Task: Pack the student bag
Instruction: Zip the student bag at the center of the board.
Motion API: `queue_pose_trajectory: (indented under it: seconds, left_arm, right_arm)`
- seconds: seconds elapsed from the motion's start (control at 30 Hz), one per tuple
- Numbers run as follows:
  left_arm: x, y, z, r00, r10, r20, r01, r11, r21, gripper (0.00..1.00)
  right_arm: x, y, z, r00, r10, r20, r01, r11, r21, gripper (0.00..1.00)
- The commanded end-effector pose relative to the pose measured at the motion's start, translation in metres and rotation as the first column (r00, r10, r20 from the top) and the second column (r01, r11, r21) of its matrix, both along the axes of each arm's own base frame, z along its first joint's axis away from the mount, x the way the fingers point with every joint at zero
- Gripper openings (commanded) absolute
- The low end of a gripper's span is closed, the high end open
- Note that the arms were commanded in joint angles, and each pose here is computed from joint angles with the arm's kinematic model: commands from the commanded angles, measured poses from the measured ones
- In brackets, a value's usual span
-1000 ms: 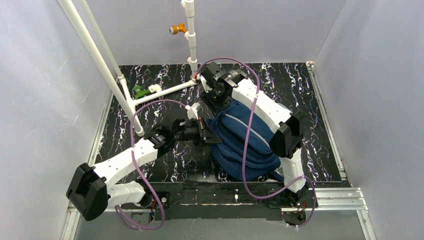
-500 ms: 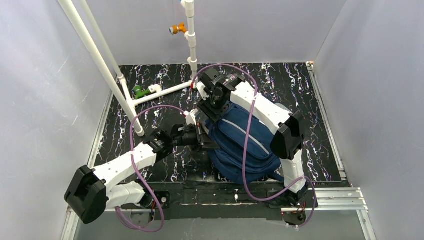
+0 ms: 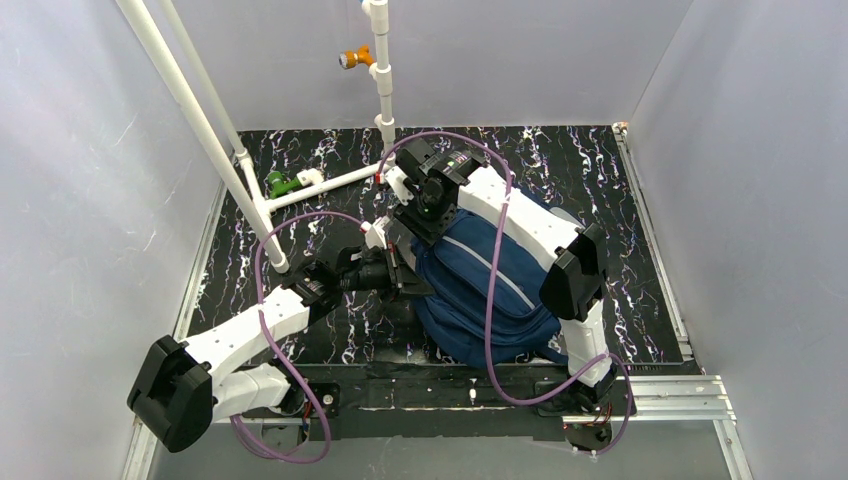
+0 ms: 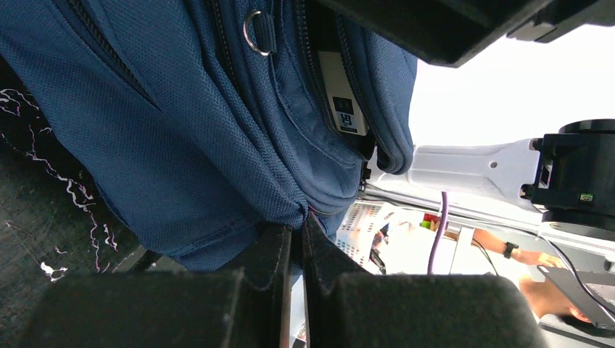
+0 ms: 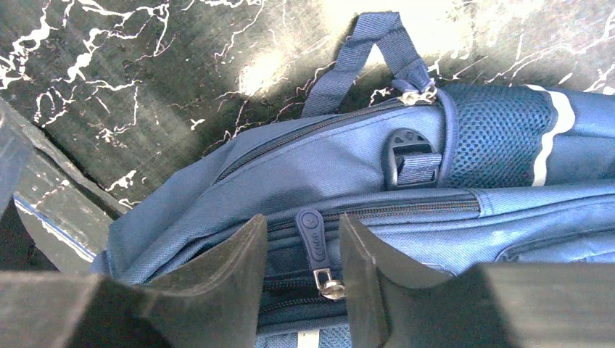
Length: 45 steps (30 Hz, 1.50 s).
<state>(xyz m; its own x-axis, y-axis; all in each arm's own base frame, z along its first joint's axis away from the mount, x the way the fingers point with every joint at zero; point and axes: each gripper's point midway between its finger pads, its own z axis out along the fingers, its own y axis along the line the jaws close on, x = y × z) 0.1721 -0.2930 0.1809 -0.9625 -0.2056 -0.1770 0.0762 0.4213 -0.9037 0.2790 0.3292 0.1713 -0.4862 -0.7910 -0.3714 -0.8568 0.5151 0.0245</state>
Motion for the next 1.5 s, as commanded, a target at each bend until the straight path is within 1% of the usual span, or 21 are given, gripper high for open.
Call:
queue_pose_trajectory:
  seconds: [0.0, 0.03, 0.07, 0.17, 0.27, 0.33, 0.37, 0.43, 0.53, 0.57, 0.67, 0.73, 0.83, 0.93, 1.0, 1.1, 1.17, 1.23, 1.37, 1.43, 1.47]
  left_arm:
    - [-0.009, -0.005, 0.071, 0.982, -0.073, 0.173, 0.105, 0.977, -0.183, 0.0]
    - [-0.009, -0.005, 0.07, 0.983, -0.072, 0.17, 0.102, 0.978, -0.18, 0.0]
    - [-0.008, -0.004, 0.068, 0.983, -0.071, 0.167, 0.101, 0.979, -0.175, 0.0]
    - [-0.009, -0.002, 0.064, 0.985, -0.072, 0.16, 0.099, 0.981, -0.167, 0.0]
    - [-0.008, -0.001, 0.059, 0.986, -0.069, 0.154, 0.094, 0.983, -0.159, 0.0]
    - [-0.008, -0.001, 0.058, 0.987, -0.07, 0.147, 0.093, 0.983, -0.156, 0.0]
    - [-0.007, -0.001, 0.057, 0.987, -0.07, 0.145, 0.092, 0.984, -0.154, 0.0]
    - [-0.007, -0.001, 0.057, 0.987, -0.07, 0.145, 0.092, 0.984, -0.153, 0.0]
    - [-0.006, -0.001, 0.056, 0.987, -0.071, 0.142, 0.093, 0.984, -0.152, 0.0]
    - [-0.006, -0.001, 0.056, 0.987, -0.07, 0.142, 0.092, 0.984, -0.152, 0.0]
    - [-0.004, 0.001, 0.054, 0.989, -0.062, 0.137, 0.082, 0.986, -0.145, 0.0]
    - [-0.002, 0.002, 0.051, 0.99, -0.052, 0.132, 0.071, 0.988, -0.139, 0.0]
    - [0.005, 0.005, 0.046, 0.991, -0.03, 0.128, 0.046, 0.991, -0.127, 0.0]
    - [0.016, 0.009, 0.04, 0.993, -0.005, 0.117, 0.018, 0.993, -0.116, 0.0]
    - [0.024, 0.012, 0.039, 0.994, 0.009, 0.109, 0.003, 0.994, -0.113, 0.0]
    - [0.034, 0.017, 0.042, 0.993, 0.027, 0.112, -0.014, 0.993, -0.116, 0.0]
    - [0.04, 0.019, 0.046, 0.993, 0.033, 0.117, -0.019, 0.992, -0.124, 0.0]
    - [0.045, 0.022, 0.051, 0.991, 0.042, 0.128, -0.025, 0.991, -0.13, 0.0]
    - [0.053, 0.03, 0.053, 0.99, 0.063, 0.129, -0.045, 0.99, -0.134, 0.0]
    - [0.055, 0.033, 0.05, 0.99, 0.067, 0.124, -0.05, 0.99, -0.133, 0.0]
    - [0.056, 0.034, 0.049, 0.99, 0.066, 0.121, -0.049, 0.99, -0.132, 0.0]
  right_arm:
    - [-0.016, -0.008, 0.004, 0.999, 0.032, -0.034, -0.032, 0.999, -0.008, 0.43]
    - [-0.018, -0.009, 0.003, 0.999, 0.032, -0.044, -0.032, 0.999, -0.012, 0.41]
    - [-0.019, -0.01, 0.001, 0.998, 0.03, -0.048, -0.031, 0.999, -0.017, 0.42]
    - [-0.015, -0.016, 0.001, 1.0, 0.008, -0.022, -0.009, 0.999, -0.045, 0.57]
    - [-0.013, -0.017, 0.002, 1.0, 0.0, -0.013, -0.001, 0.999, -0.046, 0.56]
    - [-0.011, -0.014, 0.003, 1.0, -0.007, -0.005, 0.006, 0.999, -0.034, 0.5]
    - [-0.005, -0.014, 0.005, 0.999, -0.023, 0.022, 0.023, 0.999, -0.037, 0.45]
    - [0.002, -0.009, 0.01, 0.997, -0.044, 0.056, 0.044, 0.999, -0.01, 0.3]
    - [0.006, -0.002, 0.014, 0.996, -0.054, 0.07, 0.052, 0.998, 0.028, 0.21]
    - [0.006, 0.0, 0.015, 0.996, -0.055, 0.071, 0.053, 0.998, 0.034, 0.15]
    - [0.006, 0.004, 0.016, 0.996, -0.065, 0.065, 0.061, 0.997, 0.057, 0.01]
    - [0.009, 0.011, 0.019, 0.994, -0.087, 0.069, 0.08, 0.992, 0.094, 0.01]
    - [0.007, 0.028, 0.031, 0.991, -0.12, 0.055, 0.105, 0.97, 0.22, 0.01]
    - [0.009, 0.05, 0.046, 0.983, -0.177, 0.039, 0.15, 0.915, 0.376, 0.01]
    - [0.007, 0.065, 0.057, 0.986, -0.163, 0.036, 0.126, 0.866, 0.483, 0.01]
    - [-0.001, 0.091, 0.074, 0.995, -0.069, 0.068, 0.009, 0.764, 0.645, 0.01]
    - [-0.008, 0.104, 0.084, 0.995, -0.002, 0.098, -0.069, 0.693, 0.717, 0.01]
    - [-0.015, 0.115, 0.091, 0.992, 0.049, 0.113, -0.118, 0.639, 0.76, 0.01]
    - [-0.043, 0.123, 0.094, 0.983, 0.171, 0.069, -0.153, 0.545, 0.825, 0.01]
    - [-0.056, 0.117, 0.093, 0.977, 0.203, 0.072, -0.167, 0.505, 0.847, 0.01]
    - [-0.061, 0.114, 0.09, 0.974, 0.214, 0.071, -0.172, 0.5, 0.849, 0.01]
